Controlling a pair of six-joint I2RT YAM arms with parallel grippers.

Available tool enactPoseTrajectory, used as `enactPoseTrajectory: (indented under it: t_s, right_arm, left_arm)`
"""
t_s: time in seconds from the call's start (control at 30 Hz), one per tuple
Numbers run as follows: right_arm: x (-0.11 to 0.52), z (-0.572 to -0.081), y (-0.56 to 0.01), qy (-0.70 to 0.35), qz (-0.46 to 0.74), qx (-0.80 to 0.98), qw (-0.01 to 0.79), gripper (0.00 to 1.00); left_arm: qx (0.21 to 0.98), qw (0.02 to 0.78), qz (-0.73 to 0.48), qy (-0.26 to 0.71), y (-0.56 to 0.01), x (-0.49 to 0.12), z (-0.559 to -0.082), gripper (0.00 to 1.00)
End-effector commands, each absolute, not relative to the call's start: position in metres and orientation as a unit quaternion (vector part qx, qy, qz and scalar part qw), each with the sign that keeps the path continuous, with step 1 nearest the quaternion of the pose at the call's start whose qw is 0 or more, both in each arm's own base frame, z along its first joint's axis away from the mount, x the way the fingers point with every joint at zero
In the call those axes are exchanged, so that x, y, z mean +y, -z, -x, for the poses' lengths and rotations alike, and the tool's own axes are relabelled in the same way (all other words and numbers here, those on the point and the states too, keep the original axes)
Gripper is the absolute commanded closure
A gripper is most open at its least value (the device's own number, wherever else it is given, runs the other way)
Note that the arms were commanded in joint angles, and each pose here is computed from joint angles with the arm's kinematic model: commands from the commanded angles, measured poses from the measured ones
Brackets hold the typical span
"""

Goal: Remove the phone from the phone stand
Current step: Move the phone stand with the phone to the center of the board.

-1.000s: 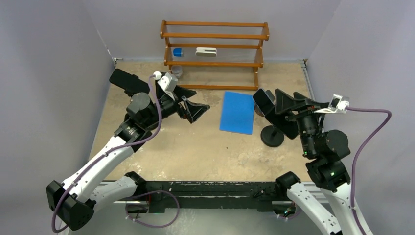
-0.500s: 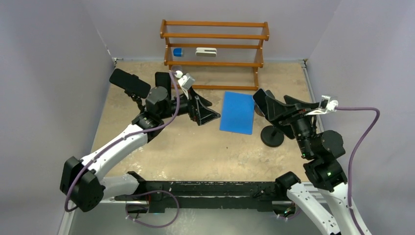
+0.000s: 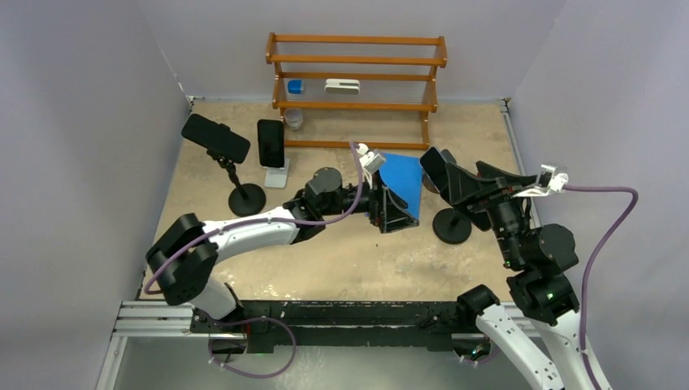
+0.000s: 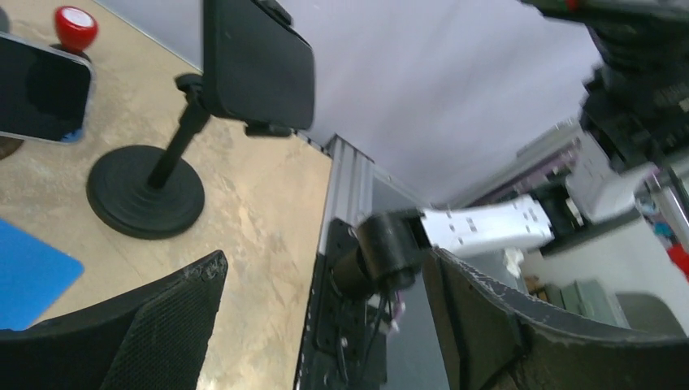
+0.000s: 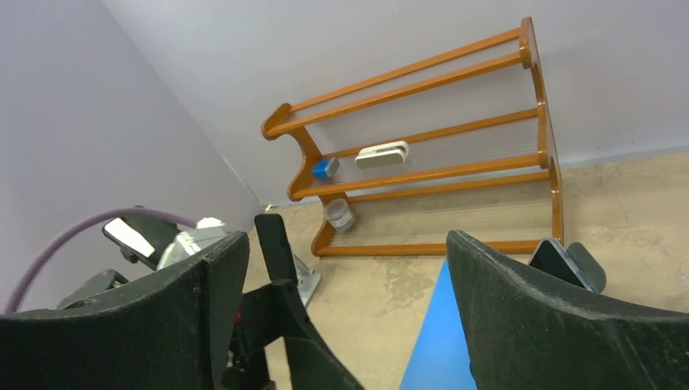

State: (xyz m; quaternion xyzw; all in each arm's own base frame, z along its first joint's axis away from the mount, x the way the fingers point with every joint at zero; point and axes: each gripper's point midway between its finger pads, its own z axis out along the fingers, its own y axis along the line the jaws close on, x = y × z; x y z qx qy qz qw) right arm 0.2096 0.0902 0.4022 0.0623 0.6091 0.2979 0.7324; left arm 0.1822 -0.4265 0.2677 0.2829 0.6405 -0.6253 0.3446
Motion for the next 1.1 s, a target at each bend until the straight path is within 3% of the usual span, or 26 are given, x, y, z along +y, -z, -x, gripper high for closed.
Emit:
enactPoseTrajectory:
  t_s: [0.0, 0.27, 0.77, 1.07]
  right_arm:
    - [0.063, -0.179, -0.443, -0.306, -0.094, 0.545, 0.775, 0.08]
    - [0.045, -0.173, -0.444, -0.295, -0.135, 0.535, 0.78, 0.09]
    - [0.027, -0.16, -0.447, -0.283, -0.158, 0.514, 0.795, 0.09]
    - [0.024, -0.157, -0.451, -0.277, -0.154, 0.514, 0.797, 0.1]
  left_arm:
    - [0.61, 0.412, -0.203, 0.646, -0.311, -0.455, -0.21, 0.14]
    - [0.646, 0.366, -0.134, 0.656, -0.279, -0.501, -0.221, 0.13]
    - [0.651, 0.319, -0.126, 0.677, -0.26, -0.554, -0.217, 0.15]
    - [0.64, 0.306, -0.132, 0.692, -0.251, -0.568, -0.214, 0.24]
